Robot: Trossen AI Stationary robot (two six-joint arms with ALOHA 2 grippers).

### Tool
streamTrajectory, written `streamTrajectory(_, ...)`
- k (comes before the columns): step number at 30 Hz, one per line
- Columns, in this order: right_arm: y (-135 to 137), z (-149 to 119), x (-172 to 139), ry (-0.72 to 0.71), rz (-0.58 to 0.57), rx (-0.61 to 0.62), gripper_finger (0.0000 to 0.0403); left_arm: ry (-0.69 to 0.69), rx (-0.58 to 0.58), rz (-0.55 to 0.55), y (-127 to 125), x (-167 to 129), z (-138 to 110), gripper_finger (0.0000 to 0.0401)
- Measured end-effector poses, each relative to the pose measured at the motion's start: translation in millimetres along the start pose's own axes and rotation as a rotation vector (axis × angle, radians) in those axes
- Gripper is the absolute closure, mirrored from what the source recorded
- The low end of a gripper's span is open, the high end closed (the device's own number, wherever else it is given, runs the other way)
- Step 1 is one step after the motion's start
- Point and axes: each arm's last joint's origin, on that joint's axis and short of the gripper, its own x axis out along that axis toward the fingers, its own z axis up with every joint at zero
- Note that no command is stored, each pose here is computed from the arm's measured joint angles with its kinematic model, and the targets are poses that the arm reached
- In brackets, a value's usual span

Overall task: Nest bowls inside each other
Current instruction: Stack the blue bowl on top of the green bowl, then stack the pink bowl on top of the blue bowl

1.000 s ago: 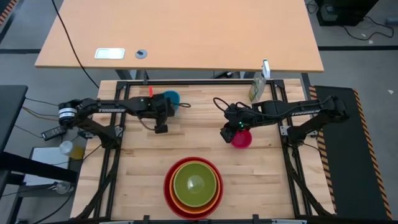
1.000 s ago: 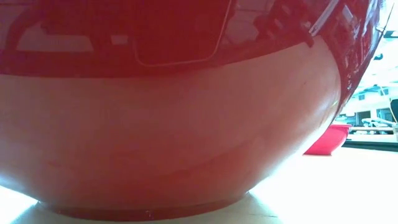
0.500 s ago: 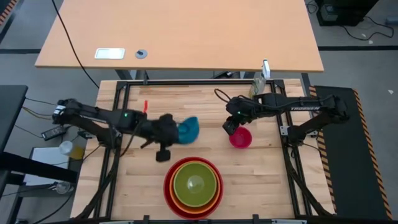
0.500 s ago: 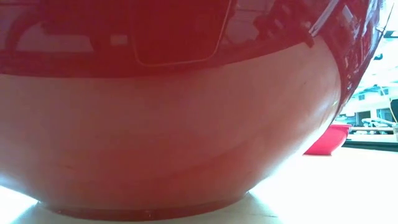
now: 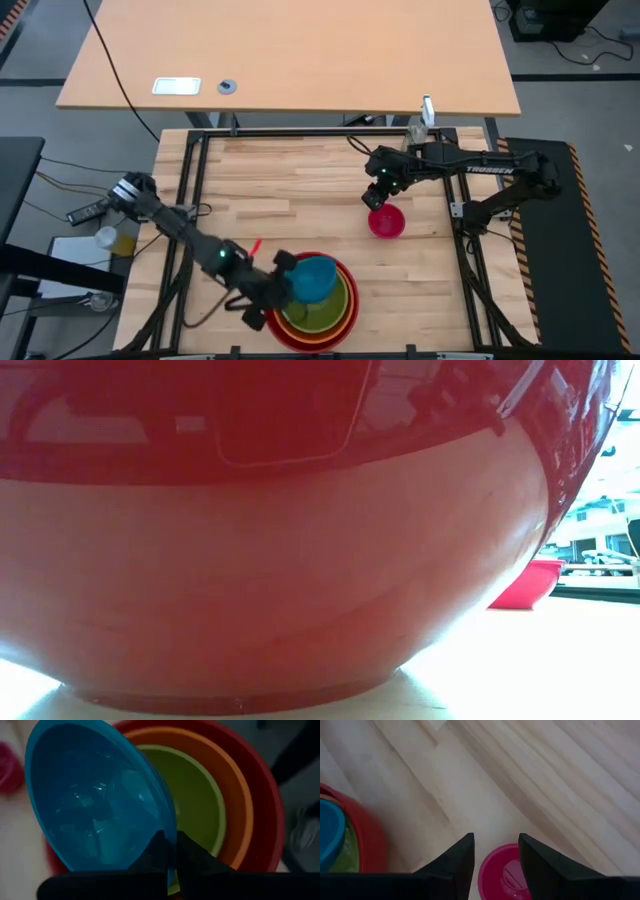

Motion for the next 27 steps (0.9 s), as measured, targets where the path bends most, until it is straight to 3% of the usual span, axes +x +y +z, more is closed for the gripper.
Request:
streamTrajectory(6, 0, 0, 0, 0.007, 0.011, -0.003, 0.0243, 0.091, 0.165, 0.001, -19, 36, -9, 0.036)
streamTrajectory(12, 3, -3, 0, 0.037, 0.049, -0.011, 0.0243, 0.11, 0.092, 0.029, -18, 47, -11, 0.0269)
streamTrajectory(19, 13, -13, 2, 0.063, 0.057, -0.066, 0.0243, 0.009, 0.002, 0.029, -15, 22, 8, 0.0141)
streamTrajectory(22, 6, -23, 16, 0.112, 0.017, -0.073, 0.0243, -0.031, -0.054, 0.022, -12, 10, 14, 0.012)
streamTrajectory(27, -18, -42, 48, 0.204, -0.064, -0.049, 0.0243, -0.012, -0.239, 0.049, 5, -9, 11, 0.0123)
